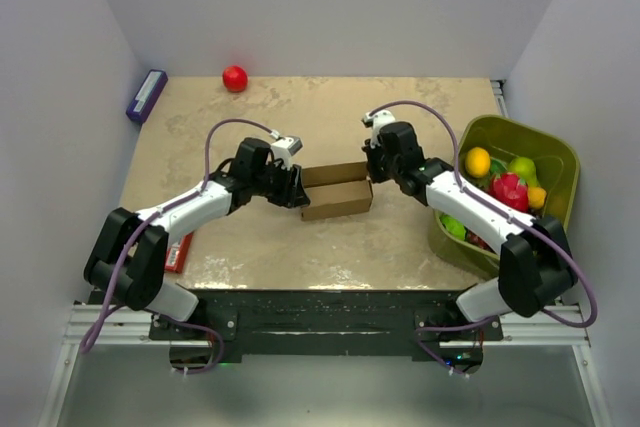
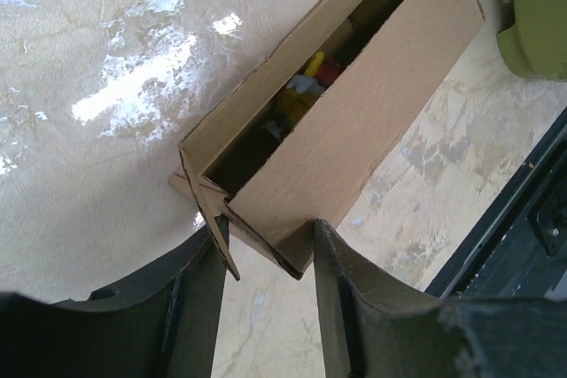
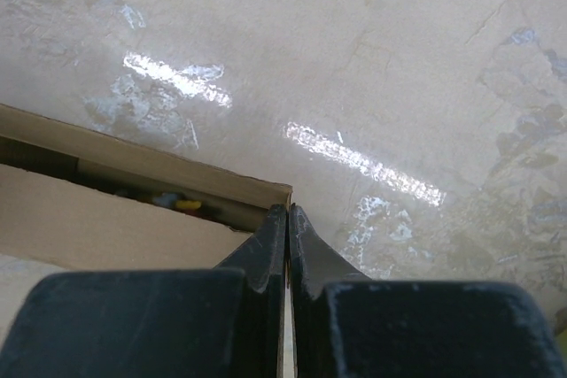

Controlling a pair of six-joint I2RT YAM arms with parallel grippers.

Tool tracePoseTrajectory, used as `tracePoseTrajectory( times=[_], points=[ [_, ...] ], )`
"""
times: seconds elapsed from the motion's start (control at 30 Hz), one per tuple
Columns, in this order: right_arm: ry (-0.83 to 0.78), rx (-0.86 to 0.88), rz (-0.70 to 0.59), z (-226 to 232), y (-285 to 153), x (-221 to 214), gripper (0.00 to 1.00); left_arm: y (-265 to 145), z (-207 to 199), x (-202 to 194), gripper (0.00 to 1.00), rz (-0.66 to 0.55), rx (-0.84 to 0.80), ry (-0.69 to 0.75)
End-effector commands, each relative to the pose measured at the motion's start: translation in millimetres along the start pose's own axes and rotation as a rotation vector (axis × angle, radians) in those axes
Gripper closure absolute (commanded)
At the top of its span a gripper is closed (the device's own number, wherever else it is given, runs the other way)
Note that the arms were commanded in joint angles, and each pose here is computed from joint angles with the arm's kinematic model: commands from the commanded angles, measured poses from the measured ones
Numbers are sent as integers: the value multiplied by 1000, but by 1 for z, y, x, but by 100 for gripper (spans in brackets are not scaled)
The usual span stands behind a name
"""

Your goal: Fold the paper box

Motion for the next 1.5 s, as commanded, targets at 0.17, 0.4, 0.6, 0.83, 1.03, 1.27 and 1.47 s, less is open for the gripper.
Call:
tracePoseTrajectory(
  times=[0.17,0.4,0.6,0.83,1.03,1.27,1.47],
  points=[
    [128,-18,-70,10,-13,-2,100,7,2,-5,60,-21,-2,-5],
    [170,-48,-90,14,-16,-16,100,9,2,-7,62,-20,-10,-8],
    [203,-45,-111,15,-19,-27,100,9,1,-7,62,-25,-20,-11],
    [228,-33,-126,19,-20,-33,100,8,-1,-8,62,-29,-24,-12],
    [255,-20,-130,24,-19,-40,100,9,-2,-8,63,-31,-31,-14],
    [252,-18,-127,28,-18,-46,100,9,-3,-8,63,-33,-33,-11],
    [257,-32,-109,23,-18,-62,100,8,-3,-9,64,-31,-33,-11]
  ],
)
Point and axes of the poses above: each gripper's point midway between its finger pads, its own y axis out along the fingers, its own z axis along the line the jaws close on, x = y × z, the point moved 6 cm from there along -y, back along the fingers, and after that the axes turned 10 degrees about y, right-handed, at the moved point
